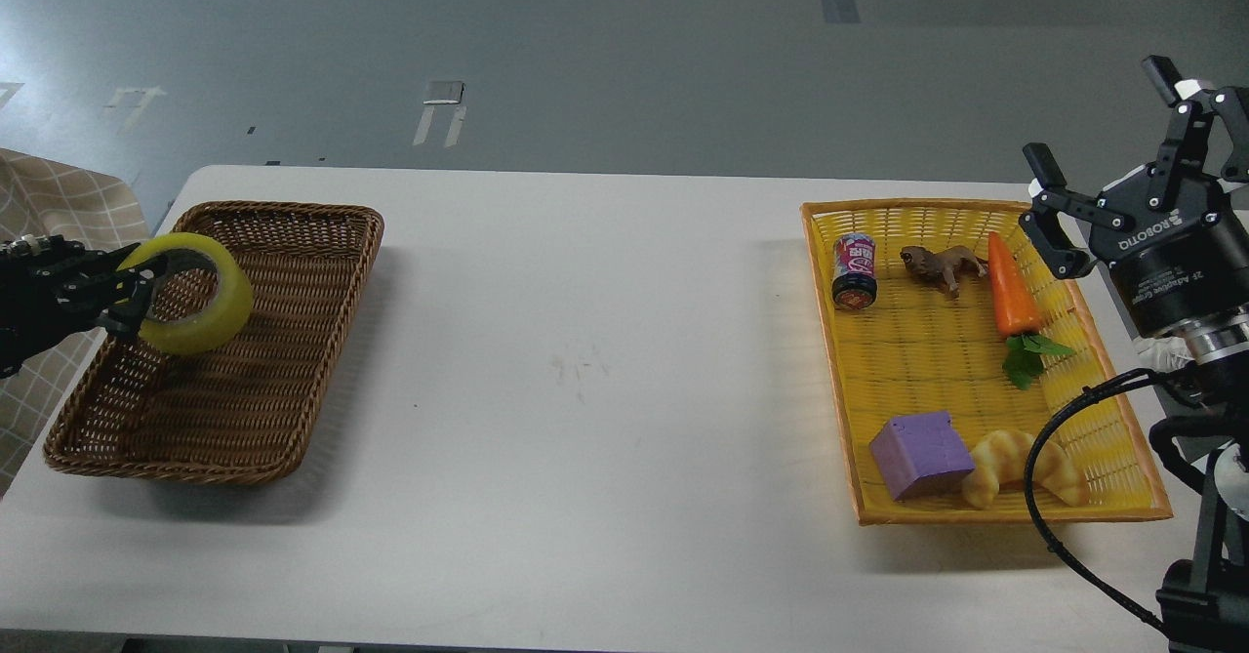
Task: Place and transfer tape with both arms
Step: 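Lower the tape roll into the basket and open the left gripper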
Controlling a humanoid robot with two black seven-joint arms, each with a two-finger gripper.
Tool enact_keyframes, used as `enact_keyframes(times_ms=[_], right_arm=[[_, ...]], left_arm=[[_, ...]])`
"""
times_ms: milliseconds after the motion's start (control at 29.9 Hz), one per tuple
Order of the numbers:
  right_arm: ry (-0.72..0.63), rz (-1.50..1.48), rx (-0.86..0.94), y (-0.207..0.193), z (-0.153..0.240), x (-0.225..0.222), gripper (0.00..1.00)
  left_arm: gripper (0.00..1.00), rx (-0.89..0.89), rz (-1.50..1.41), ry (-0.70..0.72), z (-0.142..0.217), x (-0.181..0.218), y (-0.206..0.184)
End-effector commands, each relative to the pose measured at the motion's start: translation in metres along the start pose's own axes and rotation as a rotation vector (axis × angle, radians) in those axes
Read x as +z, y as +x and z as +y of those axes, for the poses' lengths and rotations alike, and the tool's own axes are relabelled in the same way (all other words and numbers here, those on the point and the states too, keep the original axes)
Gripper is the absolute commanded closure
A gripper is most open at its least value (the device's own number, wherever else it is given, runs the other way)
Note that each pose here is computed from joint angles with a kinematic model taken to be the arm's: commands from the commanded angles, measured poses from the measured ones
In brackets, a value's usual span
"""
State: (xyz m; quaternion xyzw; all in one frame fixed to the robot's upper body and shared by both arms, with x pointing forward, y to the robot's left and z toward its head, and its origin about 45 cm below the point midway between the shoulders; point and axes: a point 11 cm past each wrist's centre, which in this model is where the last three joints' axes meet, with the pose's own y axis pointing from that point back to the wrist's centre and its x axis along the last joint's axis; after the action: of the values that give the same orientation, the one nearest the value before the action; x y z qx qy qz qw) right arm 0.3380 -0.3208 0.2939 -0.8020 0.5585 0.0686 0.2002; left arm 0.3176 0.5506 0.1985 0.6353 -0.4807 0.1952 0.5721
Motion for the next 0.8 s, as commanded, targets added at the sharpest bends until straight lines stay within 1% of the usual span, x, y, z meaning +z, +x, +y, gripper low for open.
enact_keyframes(times_ms=[0, 67, 100, 134, 167, 201, 301, 334, 368, 401, 468, 501, 635, 769], right_arm=[[0.002, 0.001, -0.002, -0.001, 0.000, -0.001, 0.00], [0.003, 0.000, -0.001, 0.000, 0.000, -0.001, 0.00], [0.001, 0.001, -0.001, 0.000, 0.000, 0.000, 0.00], [0.000, 0.000, 0.000, 0.000, 0.000, 0.000, 0.00], [-0.003, 0.000, 0.002, 0.000, 0.001, 0.001, 0.00], [-0.008, -0.002, 0.007, 0.001, 0.003, 0.003, 0.00], [-0.016, -0.005, 0.014, 0.003, 0.006, 0.006, 0.00], [-0.019, -0.005, 0.015, 0.003, 0.007, 0.006, 0.00], [-0.020, -0.006, 0.016, 0.003, 0.008, 0.007, 0.00], [-0.020, -0.006, 0.016, 0.003, 0.008, 0.007, 0.00], [-0.022, -0.007, 0.018, 0.004, 0.008, 0.008, 0.00], [-0.019, -0.006, 0.017, 0.004, 0.008, 0.007, 0.00], [-0.021, -0.007, 0.017, 0.003, 0.008, 0.007, 0.00], [-0.022, -0.009, 0.019, 0.004, 0.008, 0.008, 0.00]], left_arm=[[0.97, -0.024, 0.039, -0.017, -0.009, 0.013, -0.015], [0.95, -0.025, 0.054, -0.013, -0.010, 0.014, -0.018], [0.89, -0.020, 0.068, -0.007, -0.011, 0.013, -0.018], [0.86, -0.020, 0.074, -0.006, -0.011, 0.013, -0.018], [0.80, -0.018, 0.083, -0.003, -0.011, 0.013, -0.018], [0.68, -0.016, 0.093, 0.000, -0.011, 0.012, -0.017], [0.48, -0.006, 0.117, 0.004, -0.012, 0.013, -0.017], [0.46, -0.004, 0.121, 0.004, -0.012, 0.013, -0.017], [0.37, 0.000, 0.130, 0.004, -0.013, 0.015, -0.017], [0.26, 0.005, 0.141, 0.006, -0.014, 0.015, -0.016], [0.13, 0.015, 0.159, 0.011, -0.015, 0.015, -0.015], [0.03, 0.026, 0.182, 0.014, -0.016, 0.016, -0.014], [0.02, 0.064, 0.255, 0.012, -0.024, 0.024, -0.011], [0.02, 0.144, 0.350, 0.044, -0.027, 0.019, 0.003]])
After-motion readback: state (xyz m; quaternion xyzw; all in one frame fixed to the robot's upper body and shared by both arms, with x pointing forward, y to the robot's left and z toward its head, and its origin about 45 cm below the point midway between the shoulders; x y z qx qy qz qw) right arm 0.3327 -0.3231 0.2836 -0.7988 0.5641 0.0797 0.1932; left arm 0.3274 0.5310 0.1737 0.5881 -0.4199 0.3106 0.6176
